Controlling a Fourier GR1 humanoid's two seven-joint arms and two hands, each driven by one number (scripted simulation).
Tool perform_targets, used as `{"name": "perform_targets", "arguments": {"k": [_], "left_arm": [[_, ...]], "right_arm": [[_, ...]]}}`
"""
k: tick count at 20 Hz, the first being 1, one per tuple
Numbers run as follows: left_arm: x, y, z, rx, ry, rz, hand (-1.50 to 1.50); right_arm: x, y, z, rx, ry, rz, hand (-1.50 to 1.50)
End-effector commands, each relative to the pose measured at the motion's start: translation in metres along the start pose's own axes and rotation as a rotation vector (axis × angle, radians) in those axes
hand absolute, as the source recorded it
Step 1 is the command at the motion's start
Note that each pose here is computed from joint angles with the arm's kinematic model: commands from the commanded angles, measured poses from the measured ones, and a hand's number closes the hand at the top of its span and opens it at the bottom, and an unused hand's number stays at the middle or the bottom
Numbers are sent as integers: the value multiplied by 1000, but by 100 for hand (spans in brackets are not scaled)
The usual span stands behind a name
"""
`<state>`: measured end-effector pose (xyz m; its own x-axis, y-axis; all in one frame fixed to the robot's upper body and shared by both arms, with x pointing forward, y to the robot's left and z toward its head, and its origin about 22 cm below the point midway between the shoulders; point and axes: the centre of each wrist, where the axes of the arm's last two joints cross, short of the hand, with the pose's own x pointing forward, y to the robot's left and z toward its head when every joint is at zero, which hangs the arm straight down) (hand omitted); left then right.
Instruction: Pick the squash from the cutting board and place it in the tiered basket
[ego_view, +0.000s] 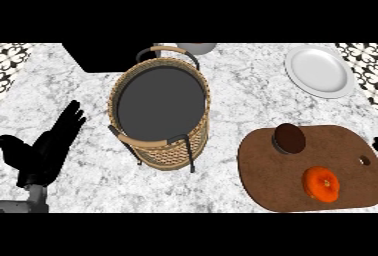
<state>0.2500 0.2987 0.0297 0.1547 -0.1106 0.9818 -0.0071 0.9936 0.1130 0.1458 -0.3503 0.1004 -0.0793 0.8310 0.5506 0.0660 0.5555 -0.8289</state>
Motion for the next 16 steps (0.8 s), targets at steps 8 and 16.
{"name": "perform_targets", "arguments": {"k": [8, 16], "left_arm": [[-13, 1, 1, -19, -2, -6, 0], [-2, -15, -3, -45, -13, 5, 0]], "right_arm": [[84, -20, 16, 396, 190, 271, -150], [75, 43, -15, 337, 294, 284, -150]]}}
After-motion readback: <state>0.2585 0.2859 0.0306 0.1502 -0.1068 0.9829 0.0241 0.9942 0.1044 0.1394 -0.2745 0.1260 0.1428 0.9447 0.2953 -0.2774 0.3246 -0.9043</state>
